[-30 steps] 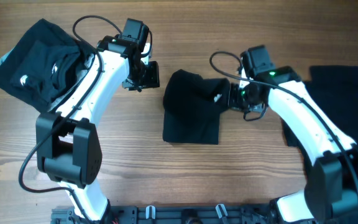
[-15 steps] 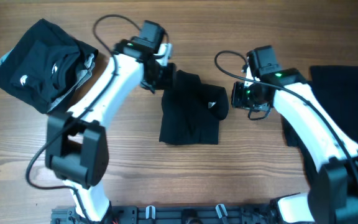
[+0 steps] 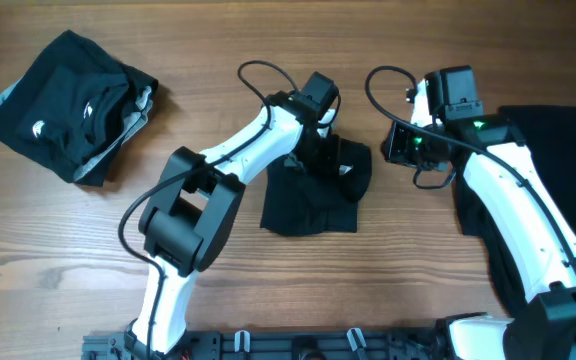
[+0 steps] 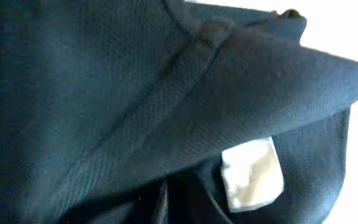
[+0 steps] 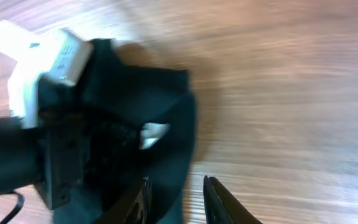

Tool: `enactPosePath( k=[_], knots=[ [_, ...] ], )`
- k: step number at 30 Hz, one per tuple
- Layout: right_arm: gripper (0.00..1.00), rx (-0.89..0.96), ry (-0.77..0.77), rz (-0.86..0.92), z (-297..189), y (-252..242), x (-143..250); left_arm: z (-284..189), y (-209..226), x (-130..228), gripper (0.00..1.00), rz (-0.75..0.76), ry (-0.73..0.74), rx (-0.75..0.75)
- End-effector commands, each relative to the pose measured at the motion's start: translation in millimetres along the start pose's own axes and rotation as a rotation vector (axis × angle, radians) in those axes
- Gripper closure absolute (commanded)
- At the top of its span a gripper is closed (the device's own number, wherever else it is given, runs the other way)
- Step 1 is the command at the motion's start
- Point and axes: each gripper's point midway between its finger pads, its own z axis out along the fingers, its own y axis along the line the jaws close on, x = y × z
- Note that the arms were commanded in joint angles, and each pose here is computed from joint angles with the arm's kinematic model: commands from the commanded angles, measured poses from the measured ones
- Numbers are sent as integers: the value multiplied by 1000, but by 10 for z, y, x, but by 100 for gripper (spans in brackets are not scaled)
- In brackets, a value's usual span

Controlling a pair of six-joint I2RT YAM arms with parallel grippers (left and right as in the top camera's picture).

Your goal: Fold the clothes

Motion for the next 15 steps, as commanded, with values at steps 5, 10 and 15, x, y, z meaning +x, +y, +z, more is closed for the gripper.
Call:
enactPosePath(
  k=[5,10,15],
  knots=[
    [69,-441,40,-392,-113,1010,247,-1883,478,-591,48,-128,-407,-25],
    [80,-252,175,-472,512,913,549,-2098,1137,-497,60,-253,-379,-93],
    [89,67,311,-231,1181,134,631,-2033,1262,-194,57,-177,-245,-133]
  ],
)
